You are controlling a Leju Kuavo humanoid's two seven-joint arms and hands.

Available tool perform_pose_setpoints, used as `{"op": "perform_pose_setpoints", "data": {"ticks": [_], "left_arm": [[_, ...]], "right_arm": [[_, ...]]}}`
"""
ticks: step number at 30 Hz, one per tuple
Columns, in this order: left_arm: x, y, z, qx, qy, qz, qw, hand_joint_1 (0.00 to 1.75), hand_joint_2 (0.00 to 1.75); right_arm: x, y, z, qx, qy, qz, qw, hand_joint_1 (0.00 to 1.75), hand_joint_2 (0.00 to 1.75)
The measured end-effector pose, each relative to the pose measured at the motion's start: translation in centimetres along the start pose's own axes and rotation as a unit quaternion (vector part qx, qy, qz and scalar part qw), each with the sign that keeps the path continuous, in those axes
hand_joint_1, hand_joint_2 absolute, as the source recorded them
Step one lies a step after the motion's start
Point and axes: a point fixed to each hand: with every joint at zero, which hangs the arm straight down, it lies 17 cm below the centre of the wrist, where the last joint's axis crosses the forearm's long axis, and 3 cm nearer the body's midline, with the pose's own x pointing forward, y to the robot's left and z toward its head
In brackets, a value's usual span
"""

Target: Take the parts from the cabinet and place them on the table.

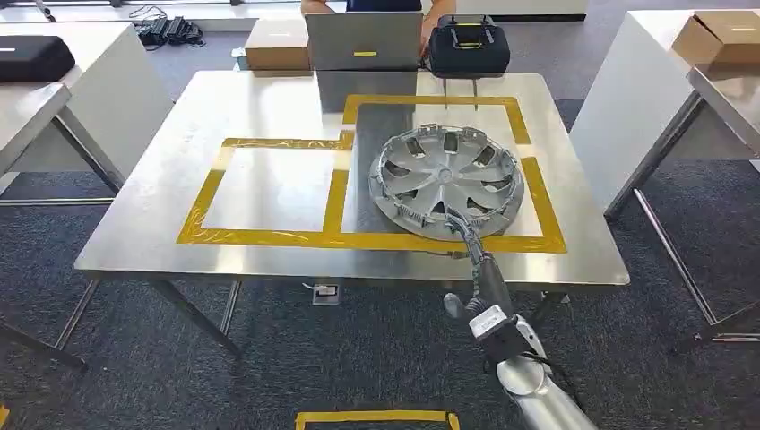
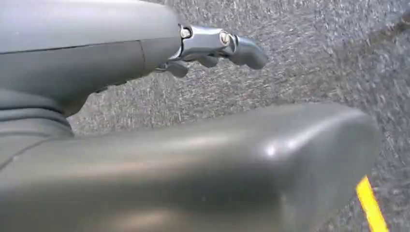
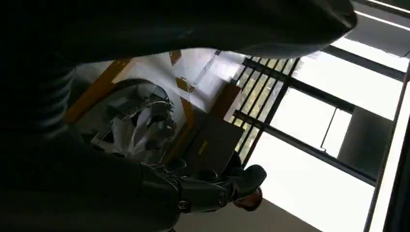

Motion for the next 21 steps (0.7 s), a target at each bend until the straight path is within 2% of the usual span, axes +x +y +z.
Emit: {"op": "perform_pose_setpoints", "data": {"ticks": [14,18,21], "left_arm": [[0.4,0.4,-0.2,0.003,-0.002,-0.006,1.0,0.0,0.0],[0.6,0.3,-0.3,0.004,-0.001,0.0,1.0,0.0,0.0],[0.3,0.3,-0.2,0.005,0.004,0.007,1.0,0.0,0.0]], "right_arm": [[-0.6,0.4,1.4,0.0,0.01,0.031,0.999,0.0,0.0],[-4.0,-0.6,3.4,-0.011,0.059,0.052,0.997,0.0,0.0],[-8.5,-1.3,6.9,-0.019,0.131,0.071,0.989,0.0,0.0]]}}
